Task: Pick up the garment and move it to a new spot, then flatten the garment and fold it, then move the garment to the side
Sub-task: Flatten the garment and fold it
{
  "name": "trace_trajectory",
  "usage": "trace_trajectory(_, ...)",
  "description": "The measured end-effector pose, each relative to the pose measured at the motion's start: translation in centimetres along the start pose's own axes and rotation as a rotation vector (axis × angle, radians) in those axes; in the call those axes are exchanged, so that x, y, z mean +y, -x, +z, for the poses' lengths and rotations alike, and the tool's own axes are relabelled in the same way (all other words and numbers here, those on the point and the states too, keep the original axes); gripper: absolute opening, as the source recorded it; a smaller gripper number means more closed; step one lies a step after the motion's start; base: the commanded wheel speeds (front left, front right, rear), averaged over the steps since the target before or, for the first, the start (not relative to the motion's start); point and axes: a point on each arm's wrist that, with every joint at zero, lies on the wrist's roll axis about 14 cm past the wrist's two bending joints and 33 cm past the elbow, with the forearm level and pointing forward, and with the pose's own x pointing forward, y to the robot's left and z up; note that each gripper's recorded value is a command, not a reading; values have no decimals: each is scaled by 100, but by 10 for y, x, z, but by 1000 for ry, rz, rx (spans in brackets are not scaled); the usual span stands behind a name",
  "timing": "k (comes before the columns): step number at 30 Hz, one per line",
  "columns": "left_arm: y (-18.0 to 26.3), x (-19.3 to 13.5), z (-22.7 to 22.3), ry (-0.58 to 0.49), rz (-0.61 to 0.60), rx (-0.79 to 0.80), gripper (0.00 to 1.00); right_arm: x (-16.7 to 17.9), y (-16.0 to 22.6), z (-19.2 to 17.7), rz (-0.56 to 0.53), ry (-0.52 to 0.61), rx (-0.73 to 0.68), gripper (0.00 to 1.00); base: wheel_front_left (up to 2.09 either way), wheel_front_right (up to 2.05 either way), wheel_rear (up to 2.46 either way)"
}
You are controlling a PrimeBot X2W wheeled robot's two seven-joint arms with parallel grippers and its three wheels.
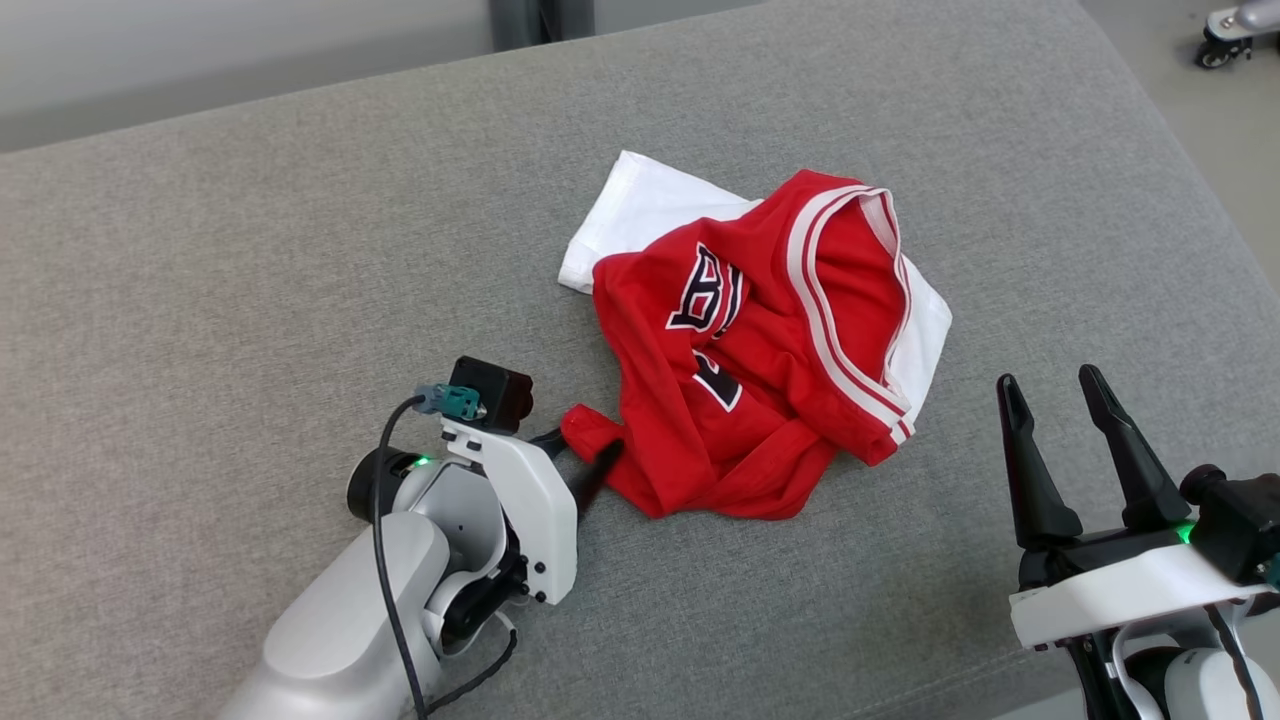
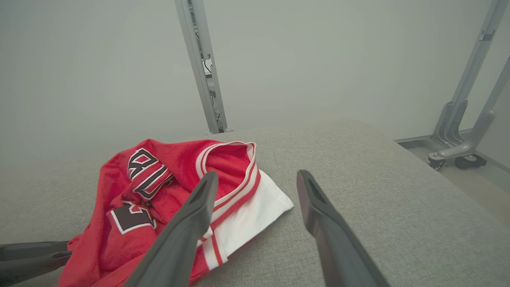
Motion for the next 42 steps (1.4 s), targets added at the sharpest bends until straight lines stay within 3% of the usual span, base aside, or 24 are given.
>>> trace_trajectory(4,-5,0,1,5,-13,-9,0,-4,2,-2,-15,-11,2,100,0,0,0)
trace_trajectory(10,10,14,46,-12,27,-225,0,-7,1,0,-23,-21,-13,100,0,0,0)
trace_trajectory(16,59,29,114,-81,112,-515,0,-4,-3,4,-10,-25,-25,100,0,0,0)
trace_trajectory(22,129,47,137,-90,250,-697,0,0,-4,9,5,-23,-35,100,0,0,0)
trace_trajectory(30,191,70,89,84,427,-676,0,7,-7,13,26,-28,-34,100,0,0,0)
trace_trajectory(38,190,103,-10,389,561,-512,0,12,-11,9,41,-42,-18,100,0,0,0)
trace_trajectory(39,188,105,-18,401,568,-501,38,12,-11,8,42,-44,-15,100,0,0,0)
trace_trajectory(40,186,106,-23,413,568,-494,100,13,-12,8,43,-47,-15,100,0,0,0)
trace_trajectory(42,184,108,-31,421,582,-496,100,12,-12,9,41,-51,-17,100,0,0,0)
